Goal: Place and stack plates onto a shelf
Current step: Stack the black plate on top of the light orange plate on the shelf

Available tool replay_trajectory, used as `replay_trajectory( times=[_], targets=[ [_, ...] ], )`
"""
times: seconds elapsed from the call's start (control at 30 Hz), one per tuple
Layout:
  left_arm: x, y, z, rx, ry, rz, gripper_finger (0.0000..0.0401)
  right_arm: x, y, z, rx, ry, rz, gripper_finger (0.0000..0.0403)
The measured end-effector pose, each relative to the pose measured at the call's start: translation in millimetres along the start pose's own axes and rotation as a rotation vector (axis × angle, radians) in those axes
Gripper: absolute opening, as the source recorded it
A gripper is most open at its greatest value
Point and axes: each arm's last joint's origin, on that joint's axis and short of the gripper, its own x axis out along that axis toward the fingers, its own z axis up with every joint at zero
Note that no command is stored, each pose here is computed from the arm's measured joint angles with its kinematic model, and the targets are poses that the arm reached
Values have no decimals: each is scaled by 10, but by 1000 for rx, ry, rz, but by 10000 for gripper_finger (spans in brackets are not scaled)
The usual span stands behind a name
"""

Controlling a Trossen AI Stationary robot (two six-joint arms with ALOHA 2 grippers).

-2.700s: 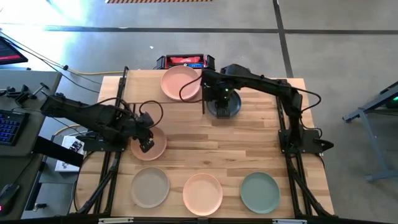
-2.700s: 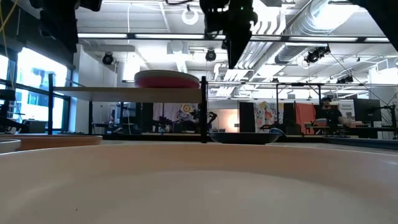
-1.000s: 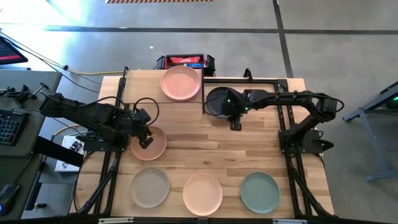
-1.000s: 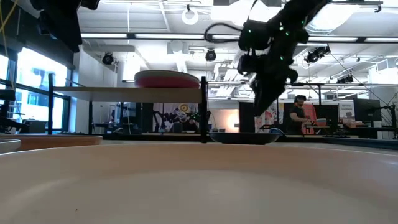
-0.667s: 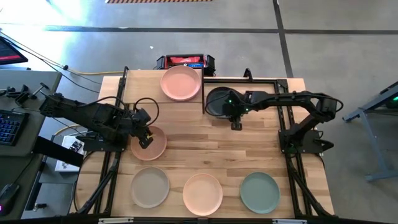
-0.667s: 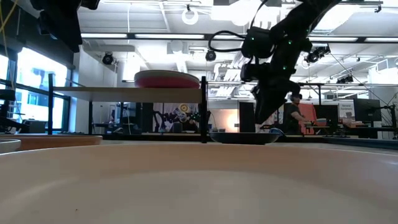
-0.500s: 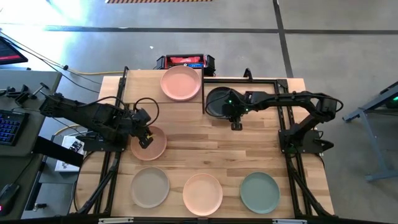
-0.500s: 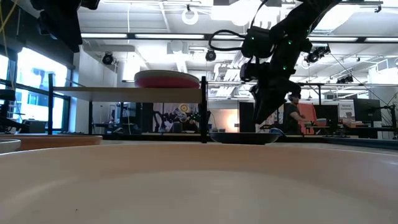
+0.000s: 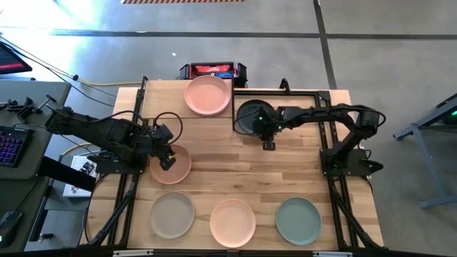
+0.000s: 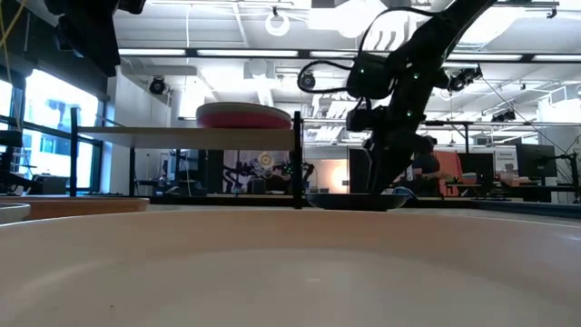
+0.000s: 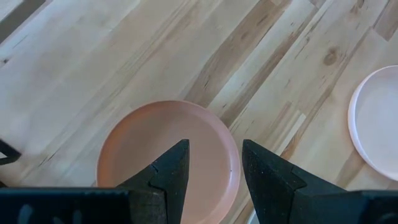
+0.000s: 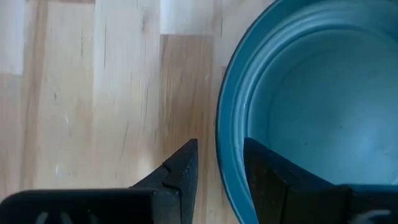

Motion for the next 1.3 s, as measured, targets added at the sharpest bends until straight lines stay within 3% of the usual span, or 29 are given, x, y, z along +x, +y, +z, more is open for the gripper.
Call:
replay_trajectory(
  times=[0.37, 0.6, 0.73, 0.9, 1.3],
  targets=[
    [1, 0, 0, -1, 0, 0, 136, 195, -4, -50, 13, 88, -47, 102],
    [0, 1, 1, -1, -1, 1, 136, 195, 31, -23, 27, 93, -89, 13],
    [1, 1, 2, -1, -4, 4, 136, 164, 78, 13, 42, 89, -92, 14],
    [0, 2, 2, 0, -5, 5, 136, -30, 121, 142, 66, 80, -99, 4],
    [0, 7, 9, 9, -30, 24, 136, -837, 76, 447, 136, 39, -280, 0]
  ],
)
